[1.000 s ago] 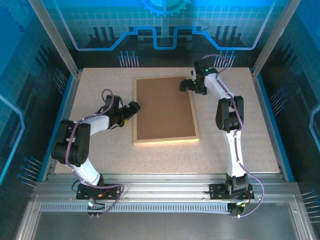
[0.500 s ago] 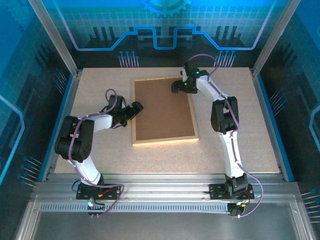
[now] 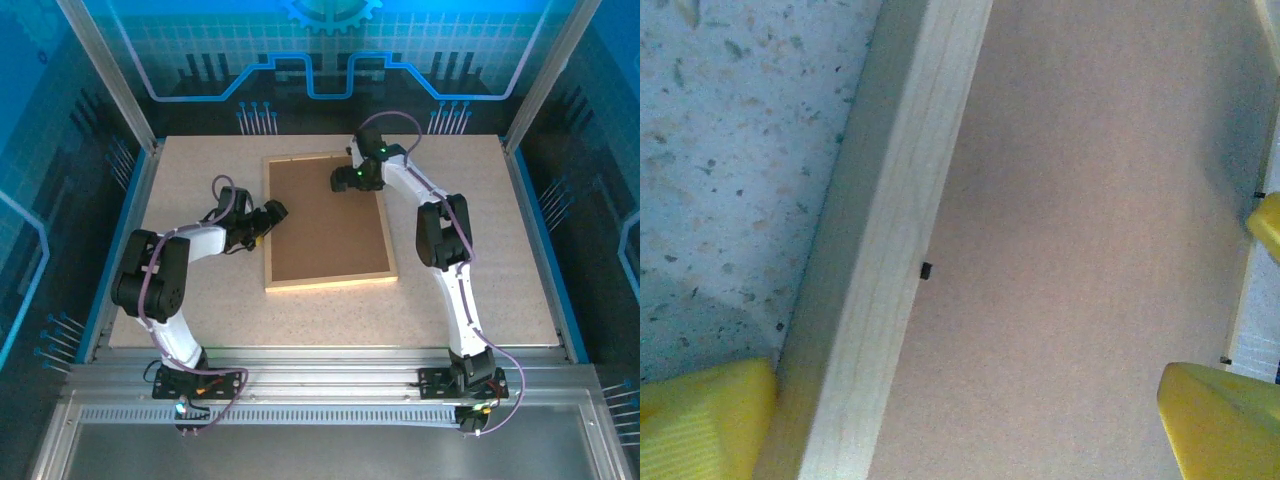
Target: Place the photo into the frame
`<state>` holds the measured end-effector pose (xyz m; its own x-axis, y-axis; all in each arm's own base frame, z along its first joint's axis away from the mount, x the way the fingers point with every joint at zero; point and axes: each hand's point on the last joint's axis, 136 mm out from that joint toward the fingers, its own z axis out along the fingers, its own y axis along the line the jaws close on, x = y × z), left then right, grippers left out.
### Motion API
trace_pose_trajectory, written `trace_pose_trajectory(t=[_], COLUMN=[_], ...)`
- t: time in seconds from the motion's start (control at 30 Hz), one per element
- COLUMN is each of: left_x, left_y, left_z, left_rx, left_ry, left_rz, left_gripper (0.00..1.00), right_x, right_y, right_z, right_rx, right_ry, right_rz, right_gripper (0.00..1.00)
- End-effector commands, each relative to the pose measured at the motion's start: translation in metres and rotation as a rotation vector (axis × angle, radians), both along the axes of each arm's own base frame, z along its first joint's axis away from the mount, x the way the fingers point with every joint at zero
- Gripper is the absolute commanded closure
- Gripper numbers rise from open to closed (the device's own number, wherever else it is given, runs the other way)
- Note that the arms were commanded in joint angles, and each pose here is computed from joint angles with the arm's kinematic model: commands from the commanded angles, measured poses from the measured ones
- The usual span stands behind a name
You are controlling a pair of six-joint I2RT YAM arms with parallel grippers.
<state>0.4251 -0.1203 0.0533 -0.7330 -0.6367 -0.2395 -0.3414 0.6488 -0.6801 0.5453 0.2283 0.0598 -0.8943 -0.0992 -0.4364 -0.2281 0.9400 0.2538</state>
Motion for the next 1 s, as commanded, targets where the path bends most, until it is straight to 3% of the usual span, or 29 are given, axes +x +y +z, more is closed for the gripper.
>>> trace_pose_trajectory(t=[0.0,0.33,0.97], left_x=[0.007,-0.004,-0.019], left_y=[0.007,0.043,0.061], left_z=[0.015,0.024,0.04], left_rx=[0.053,0.106,0.115], left_ry=[-0.024,-0.025,-0.042], left_rz=[-0.01,0.049,0.103], left_gripper=[0.01,0.01,0.01], right_x=[-0.011,-0.064,-0.073], right_y=[-0.008,-0.014,0.004], right_z=[0.037,0.032,-0.023], right_rx=[-0.002,0.042,0.027], right_ry=[-0.049,0.005,0.125], right_rz=[0.004,-0.017,-0.006], right_gripper=[0.11,0.1,0.1])
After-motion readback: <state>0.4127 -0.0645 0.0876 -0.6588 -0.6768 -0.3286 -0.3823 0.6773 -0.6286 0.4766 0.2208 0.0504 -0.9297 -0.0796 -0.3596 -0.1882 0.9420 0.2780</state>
